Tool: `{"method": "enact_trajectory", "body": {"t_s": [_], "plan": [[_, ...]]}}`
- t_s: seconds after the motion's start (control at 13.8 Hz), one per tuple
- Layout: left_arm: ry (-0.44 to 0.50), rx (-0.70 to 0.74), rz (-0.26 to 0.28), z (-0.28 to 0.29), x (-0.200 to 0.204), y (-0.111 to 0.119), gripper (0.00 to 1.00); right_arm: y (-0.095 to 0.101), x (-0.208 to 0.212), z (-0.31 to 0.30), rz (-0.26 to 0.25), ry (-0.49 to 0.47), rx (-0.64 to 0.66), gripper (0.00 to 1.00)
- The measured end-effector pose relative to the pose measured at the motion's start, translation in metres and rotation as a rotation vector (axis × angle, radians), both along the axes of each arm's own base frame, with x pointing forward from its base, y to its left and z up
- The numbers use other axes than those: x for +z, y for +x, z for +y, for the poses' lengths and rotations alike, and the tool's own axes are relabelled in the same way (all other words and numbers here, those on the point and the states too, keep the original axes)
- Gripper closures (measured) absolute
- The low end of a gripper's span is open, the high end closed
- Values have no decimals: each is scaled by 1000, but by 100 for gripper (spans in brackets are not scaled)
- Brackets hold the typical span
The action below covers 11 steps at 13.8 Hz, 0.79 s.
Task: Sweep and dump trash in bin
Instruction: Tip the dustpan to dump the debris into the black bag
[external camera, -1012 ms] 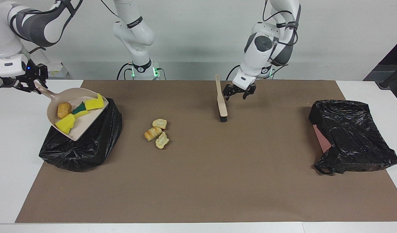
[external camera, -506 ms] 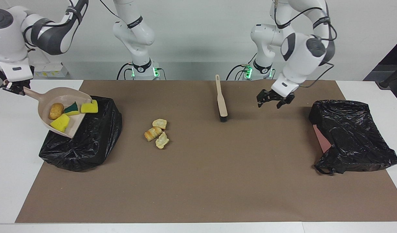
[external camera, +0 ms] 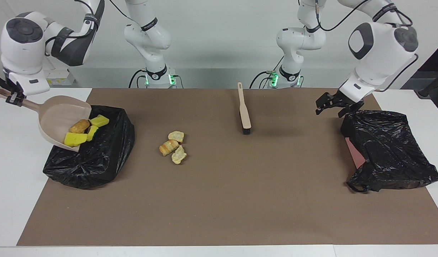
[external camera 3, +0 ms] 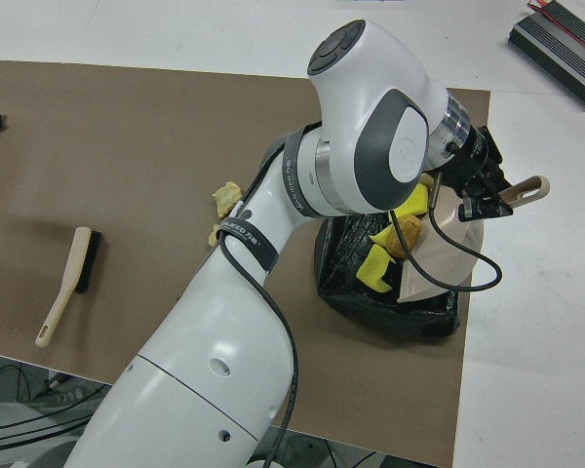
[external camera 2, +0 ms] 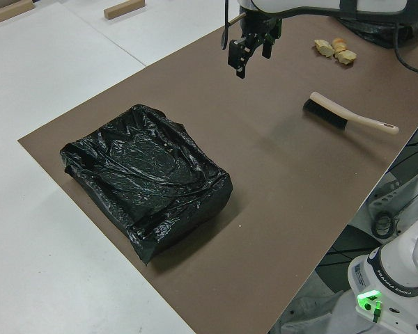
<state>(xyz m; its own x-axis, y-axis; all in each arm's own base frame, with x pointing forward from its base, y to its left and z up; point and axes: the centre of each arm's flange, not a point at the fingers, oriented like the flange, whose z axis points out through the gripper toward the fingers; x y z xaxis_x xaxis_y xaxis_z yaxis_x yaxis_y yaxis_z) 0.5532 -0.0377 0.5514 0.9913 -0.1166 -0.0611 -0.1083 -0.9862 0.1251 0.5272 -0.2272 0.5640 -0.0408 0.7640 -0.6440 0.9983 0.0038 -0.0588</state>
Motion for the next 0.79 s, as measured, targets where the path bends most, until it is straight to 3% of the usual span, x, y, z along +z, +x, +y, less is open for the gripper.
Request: {"method": "enact_trajectory", "body": {"t_s": [0.43,0.79], "plan": [[53,-4,-24,46,32,4,0,-39,20,14,55,-42,-30,68],[131,-24,-49,43,43,5,0,-41,29,19,76,-164,25,68]]}}
